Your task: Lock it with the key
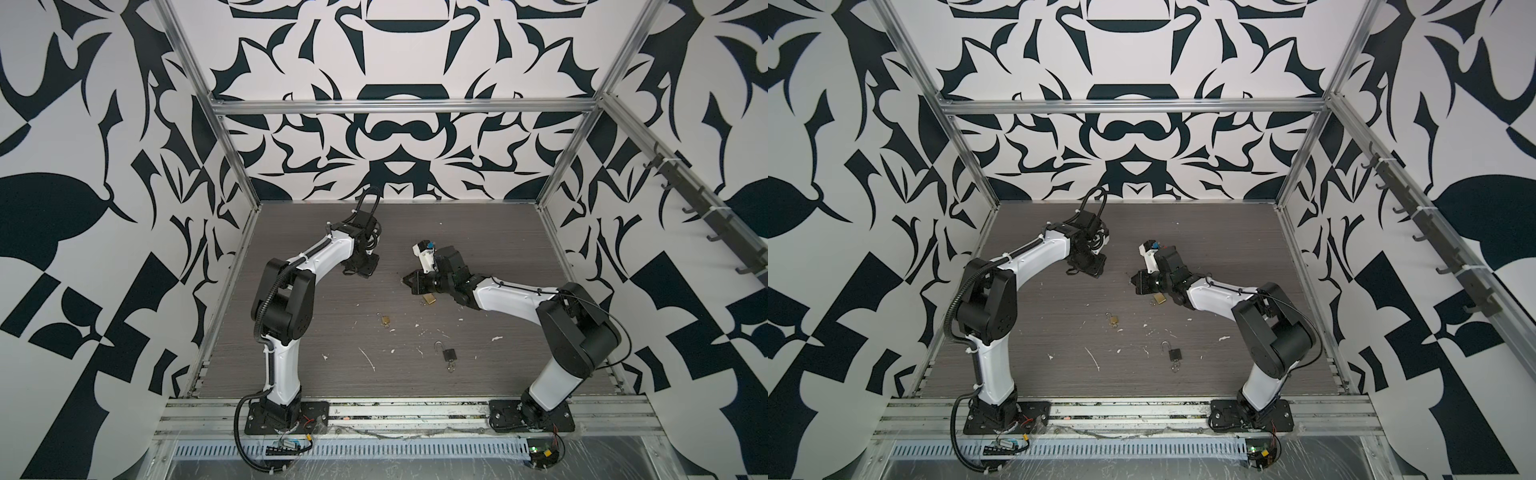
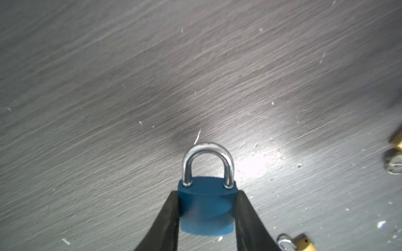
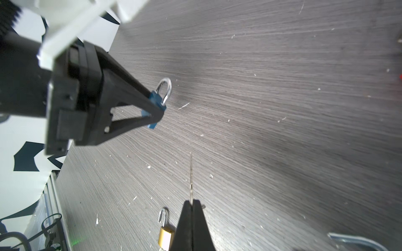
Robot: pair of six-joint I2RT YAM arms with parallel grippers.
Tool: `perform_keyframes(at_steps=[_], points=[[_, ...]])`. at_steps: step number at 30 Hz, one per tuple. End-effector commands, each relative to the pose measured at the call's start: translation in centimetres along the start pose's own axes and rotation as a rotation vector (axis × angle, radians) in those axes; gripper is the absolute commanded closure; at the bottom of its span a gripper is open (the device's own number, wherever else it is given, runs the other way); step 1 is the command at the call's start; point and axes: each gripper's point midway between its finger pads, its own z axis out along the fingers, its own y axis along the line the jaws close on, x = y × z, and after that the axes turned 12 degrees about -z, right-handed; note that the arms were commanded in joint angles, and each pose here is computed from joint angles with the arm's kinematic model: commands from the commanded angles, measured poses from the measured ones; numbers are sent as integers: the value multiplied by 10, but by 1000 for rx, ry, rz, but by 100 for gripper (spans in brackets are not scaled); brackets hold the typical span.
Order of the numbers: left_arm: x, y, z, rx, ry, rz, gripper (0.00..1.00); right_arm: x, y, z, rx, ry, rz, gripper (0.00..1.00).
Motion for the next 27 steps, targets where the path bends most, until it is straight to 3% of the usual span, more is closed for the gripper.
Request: perform_keyframes(at_steps=[1,20,27], points=[[19,10,3,-55,56,16,100,-19,12,2,-42,-27,-7,100],[23,20,37,-78,91,-4,100,-13,14,7,-67,-3,20,100],[26,21,34,-75,69,-2,62,-12,13,11,-70,8,23,100]])
